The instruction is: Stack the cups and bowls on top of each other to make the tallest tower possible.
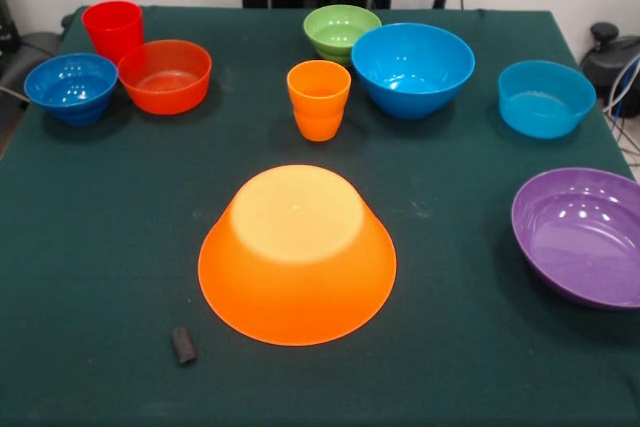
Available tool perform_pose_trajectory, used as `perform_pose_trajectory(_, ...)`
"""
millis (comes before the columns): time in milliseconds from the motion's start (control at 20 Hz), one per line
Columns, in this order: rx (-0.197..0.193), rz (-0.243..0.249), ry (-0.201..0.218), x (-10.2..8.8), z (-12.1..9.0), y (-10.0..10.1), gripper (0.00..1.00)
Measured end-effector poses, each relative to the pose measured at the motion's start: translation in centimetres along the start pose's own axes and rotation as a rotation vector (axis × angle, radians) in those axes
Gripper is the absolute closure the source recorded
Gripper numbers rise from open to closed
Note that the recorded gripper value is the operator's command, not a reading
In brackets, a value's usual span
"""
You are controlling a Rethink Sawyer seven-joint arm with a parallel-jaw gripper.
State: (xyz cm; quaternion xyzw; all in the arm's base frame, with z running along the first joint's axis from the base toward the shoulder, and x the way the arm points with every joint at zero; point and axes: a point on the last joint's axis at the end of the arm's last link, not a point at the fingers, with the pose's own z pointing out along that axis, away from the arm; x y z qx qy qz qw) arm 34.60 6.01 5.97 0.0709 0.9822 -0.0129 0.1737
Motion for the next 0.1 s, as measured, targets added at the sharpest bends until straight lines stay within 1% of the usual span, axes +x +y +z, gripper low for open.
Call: perform_pose_trajectory(100,0.004,0.001,0.009,0.3,0.09,-0.15,1.0)
